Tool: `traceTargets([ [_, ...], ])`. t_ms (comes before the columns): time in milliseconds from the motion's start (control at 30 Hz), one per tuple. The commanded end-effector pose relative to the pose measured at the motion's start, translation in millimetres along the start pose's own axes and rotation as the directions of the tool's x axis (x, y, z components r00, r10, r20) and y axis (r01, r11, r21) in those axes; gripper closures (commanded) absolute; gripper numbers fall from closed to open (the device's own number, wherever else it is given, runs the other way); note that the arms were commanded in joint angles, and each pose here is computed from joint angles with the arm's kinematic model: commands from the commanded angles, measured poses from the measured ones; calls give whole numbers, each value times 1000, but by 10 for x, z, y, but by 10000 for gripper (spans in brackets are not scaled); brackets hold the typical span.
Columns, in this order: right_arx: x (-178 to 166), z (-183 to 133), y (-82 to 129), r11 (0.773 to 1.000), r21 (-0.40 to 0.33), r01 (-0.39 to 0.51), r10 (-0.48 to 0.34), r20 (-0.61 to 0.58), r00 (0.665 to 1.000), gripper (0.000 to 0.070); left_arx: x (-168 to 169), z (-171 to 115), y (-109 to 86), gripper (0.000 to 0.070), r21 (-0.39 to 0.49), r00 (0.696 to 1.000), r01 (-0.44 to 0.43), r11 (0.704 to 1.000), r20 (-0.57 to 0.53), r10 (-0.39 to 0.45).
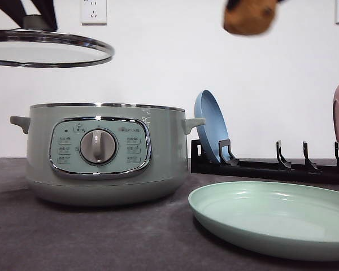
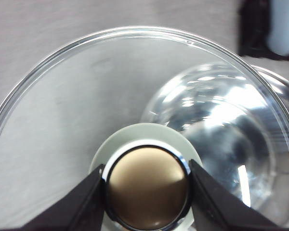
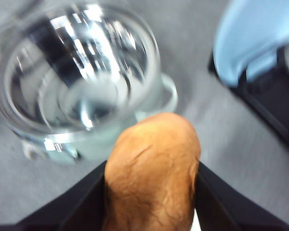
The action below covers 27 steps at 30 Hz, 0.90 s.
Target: Transfer potato from steamer to green plate
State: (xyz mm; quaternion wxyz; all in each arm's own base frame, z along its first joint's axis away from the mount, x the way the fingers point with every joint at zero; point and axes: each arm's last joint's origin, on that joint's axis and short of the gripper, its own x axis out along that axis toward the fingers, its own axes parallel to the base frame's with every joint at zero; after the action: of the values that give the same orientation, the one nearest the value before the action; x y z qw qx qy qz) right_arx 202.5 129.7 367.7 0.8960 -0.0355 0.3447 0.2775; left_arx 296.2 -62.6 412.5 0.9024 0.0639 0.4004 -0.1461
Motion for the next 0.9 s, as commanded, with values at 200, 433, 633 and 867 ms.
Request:
traceTargets([
  [200,189,-596,-64,992,124,5,-2,-29,1000,542,-164,109,-224,698,63,994,47,997,91,-53],
  [433,500,-1021,-131,982,185,23,-7,-85,996,542,-162,109,-330,698,90,993,71,993,88,-79],
  [633,738,-1349,-183,975,218,39,-14,-116,993,542,-162,108,-359,698,97,992,78,992,87,-86],
  [867,986,-1546,-222,968,246,52,-16,-146,989,542,-162,107,-391,698,105,992,86,991,85,-95],
])
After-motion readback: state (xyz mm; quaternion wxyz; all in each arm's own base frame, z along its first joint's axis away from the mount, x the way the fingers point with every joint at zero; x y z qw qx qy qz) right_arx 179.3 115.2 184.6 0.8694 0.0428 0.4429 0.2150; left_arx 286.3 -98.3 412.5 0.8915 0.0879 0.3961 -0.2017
